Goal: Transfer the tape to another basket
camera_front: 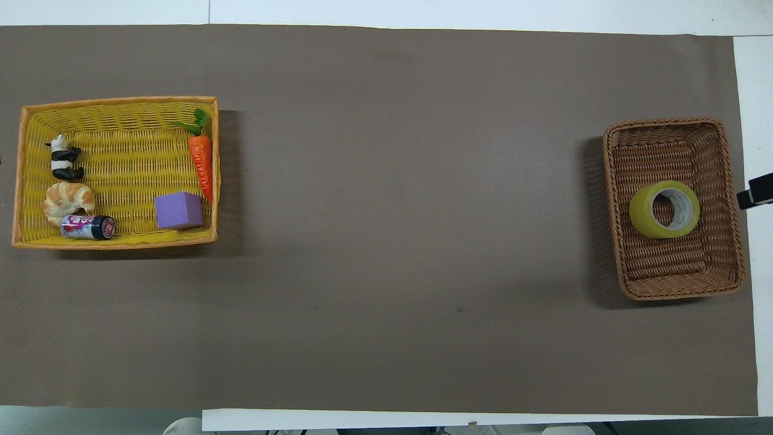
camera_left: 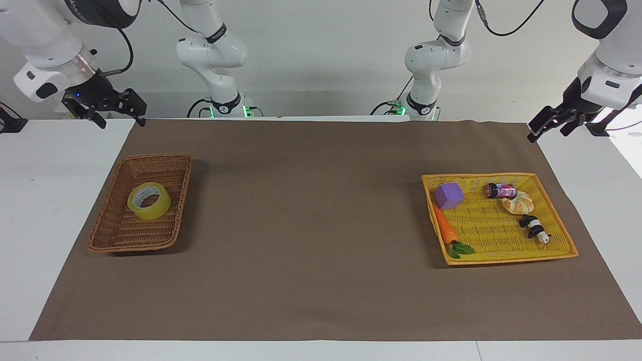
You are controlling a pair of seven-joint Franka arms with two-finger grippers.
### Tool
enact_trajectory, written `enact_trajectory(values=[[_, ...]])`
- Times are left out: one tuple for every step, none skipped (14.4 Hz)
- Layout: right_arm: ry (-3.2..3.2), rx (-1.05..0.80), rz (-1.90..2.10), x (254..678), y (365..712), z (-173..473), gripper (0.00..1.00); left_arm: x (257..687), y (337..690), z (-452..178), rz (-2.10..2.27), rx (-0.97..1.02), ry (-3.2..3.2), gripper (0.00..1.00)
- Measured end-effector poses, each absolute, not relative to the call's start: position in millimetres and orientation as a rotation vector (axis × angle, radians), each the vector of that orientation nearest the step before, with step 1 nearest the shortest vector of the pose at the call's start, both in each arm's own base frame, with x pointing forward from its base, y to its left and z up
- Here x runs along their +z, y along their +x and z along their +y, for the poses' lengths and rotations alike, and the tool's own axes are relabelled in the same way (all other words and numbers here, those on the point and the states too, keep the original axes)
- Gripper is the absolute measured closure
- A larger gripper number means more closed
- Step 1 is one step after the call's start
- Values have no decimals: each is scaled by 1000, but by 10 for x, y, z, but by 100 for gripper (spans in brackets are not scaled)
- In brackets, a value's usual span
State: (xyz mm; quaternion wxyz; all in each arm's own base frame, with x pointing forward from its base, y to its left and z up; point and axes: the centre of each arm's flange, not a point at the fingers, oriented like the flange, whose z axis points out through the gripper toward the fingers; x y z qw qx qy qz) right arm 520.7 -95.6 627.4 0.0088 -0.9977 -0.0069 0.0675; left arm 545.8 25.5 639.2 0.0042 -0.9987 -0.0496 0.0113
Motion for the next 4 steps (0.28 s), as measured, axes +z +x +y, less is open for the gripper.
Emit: enact_trajectory(values=[[-3118,215,-6,6266,5223,-956,0,6400,5442,247,-134,43,-3130,0],[-3118,221,1,6250,5239,-957,0,6405,5433,239,-101,47,-3131,0],[-3119,226,10,6235,5253,-957,0,6407,5430,237,-70,48,-3131,0],[-3119,229,19,6224,5264,-957,0,6406,5430,238,-45,49,-3132,0]])
